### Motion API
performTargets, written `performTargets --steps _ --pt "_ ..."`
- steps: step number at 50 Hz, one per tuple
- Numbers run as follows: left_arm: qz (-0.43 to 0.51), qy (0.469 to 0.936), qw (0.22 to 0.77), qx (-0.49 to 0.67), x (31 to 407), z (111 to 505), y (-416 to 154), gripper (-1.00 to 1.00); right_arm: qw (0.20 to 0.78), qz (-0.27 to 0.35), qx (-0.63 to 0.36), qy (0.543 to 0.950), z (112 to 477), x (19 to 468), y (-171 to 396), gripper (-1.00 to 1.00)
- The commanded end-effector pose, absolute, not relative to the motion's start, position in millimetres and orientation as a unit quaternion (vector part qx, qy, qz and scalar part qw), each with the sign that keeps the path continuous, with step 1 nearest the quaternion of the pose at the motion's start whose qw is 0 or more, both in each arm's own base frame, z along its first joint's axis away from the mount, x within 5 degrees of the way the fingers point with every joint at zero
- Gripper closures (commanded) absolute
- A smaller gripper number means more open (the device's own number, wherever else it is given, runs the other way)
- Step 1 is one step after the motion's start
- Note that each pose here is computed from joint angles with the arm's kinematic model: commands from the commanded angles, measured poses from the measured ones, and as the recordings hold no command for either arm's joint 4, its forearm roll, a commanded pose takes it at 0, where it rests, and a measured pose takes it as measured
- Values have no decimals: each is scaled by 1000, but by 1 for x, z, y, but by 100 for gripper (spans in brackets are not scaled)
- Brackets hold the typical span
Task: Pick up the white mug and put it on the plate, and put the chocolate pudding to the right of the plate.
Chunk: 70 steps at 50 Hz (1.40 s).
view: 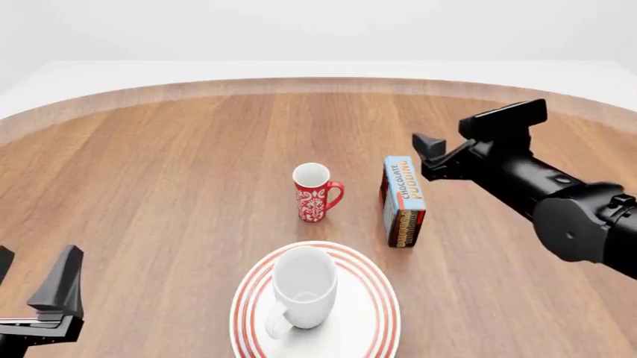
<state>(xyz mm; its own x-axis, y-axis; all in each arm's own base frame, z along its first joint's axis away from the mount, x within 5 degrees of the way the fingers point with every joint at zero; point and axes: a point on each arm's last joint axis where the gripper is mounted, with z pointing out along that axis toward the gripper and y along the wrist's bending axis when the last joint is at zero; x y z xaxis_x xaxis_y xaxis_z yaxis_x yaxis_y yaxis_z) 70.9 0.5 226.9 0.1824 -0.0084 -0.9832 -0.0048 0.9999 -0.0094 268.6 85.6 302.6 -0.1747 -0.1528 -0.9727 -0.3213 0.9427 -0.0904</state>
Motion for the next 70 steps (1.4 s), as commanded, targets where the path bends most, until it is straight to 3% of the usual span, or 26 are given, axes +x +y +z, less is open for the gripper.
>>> performTargets --steps 1,24,25,70 --pt "-1 639 769 -5 71 227 0 -100 617 70 -153 769 302 275 88 -100" --pt "-1 639 769 -5 71 227 0 -100 617 70 -153 769 302 275 88 -100" --pt "-3 639 769 -5 69 226 0 -100 592 85 -102 795 294 302 84 -100" --pt "-5 639 769 -6 72 227 0 -100 562 114 -29 819 274 320 77 -100"
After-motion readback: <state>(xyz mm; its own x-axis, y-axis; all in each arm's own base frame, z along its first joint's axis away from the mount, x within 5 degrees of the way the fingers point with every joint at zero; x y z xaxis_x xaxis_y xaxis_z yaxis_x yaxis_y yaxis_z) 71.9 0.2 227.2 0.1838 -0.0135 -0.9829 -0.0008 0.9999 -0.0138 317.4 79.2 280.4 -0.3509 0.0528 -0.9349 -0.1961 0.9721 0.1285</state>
